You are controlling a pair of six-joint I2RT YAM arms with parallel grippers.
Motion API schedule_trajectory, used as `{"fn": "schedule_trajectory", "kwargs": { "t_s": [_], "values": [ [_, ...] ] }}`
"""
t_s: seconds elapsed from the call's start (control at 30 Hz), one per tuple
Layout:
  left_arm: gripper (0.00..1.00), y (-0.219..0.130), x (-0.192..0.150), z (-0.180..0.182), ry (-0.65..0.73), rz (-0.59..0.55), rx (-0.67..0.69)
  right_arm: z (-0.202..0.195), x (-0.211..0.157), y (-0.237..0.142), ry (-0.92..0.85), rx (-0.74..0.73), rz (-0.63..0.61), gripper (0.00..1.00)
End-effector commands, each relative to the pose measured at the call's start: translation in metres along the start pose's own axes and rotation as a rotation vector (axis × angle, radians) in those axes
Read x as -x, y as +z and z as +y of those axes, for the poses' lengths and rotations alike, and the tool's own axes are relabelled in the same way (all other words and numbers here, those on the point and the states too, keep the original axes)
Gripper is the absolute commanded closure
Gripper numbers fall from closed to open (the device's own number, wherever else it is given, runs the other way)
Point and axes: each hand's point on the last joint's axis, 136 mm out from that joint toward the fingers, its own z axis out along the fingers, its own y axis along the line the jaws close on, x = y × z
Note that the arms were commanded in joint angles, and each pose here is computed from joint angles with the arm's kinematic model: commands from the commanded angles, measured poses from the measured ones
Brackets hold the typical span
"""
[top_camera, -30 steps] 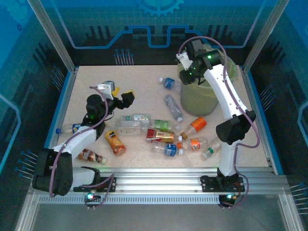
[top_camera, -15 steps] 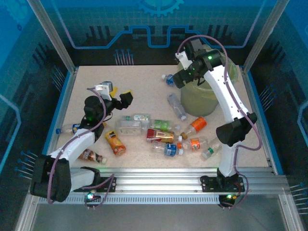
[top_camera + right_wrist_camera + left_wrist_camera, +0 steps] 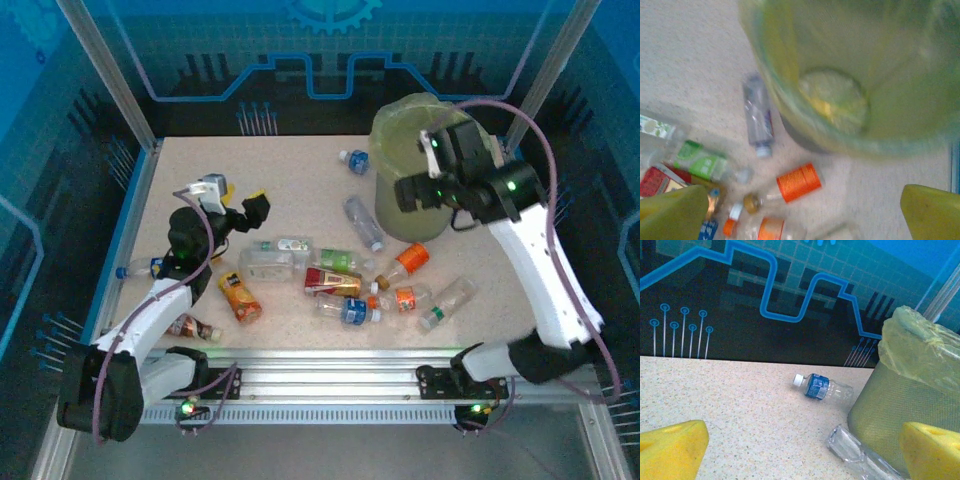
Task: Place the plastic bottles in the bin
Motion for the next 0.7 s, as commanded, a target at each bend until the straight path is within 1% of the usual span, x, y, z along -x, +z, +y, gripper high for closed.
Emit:
{"fn": "schedule_trajectory", "kwargs": {
  "t_s": [0.0,0.1,0.23,0.37,0.47,0.57,0.67],
  "values": [
    [0.01,-0.003,0.006,0.0,-0.015,-0.038,0.01,-0.027,-0.04,-0.012,0.217,-0.092,0.007,0.0],
    [0.01,0.001,0.009,-0.002,-0.02,-0.043,-0.006,-0.04,-0.081,-0.015,0.324,-0.124,0.054,0.0],
    [0.01,0.005,0.016,0.001,-0.034,-0.068,0.014,-0.049,-0.129,-0.011,0.472,-0.144,0.101,0.0],
    [0.01,0.006,0.025,0.012,-0.047,-0.13,0.066,-0.051,-0.175,0.002,0.608,-0.174,0.174,0.0],
    [0.01,0.005,0.026,0.021,-0.056,-0.153,0.113,-0.048,-0.203,0.016,0.684,-0.18,0.237,0.0],
    [0.01,0.007,0.022,0.026,-0.067,-0.146,0.134,-0.043,-0.226,0.033,0.731,-0.194,0.295,0.0],
    [0.01,0.01,0.014,0.029,-0.074,-0.107,0.147,-0.048,-0.249,0.048,0.774,-0.249,0.348,0.0]
  ]
}}
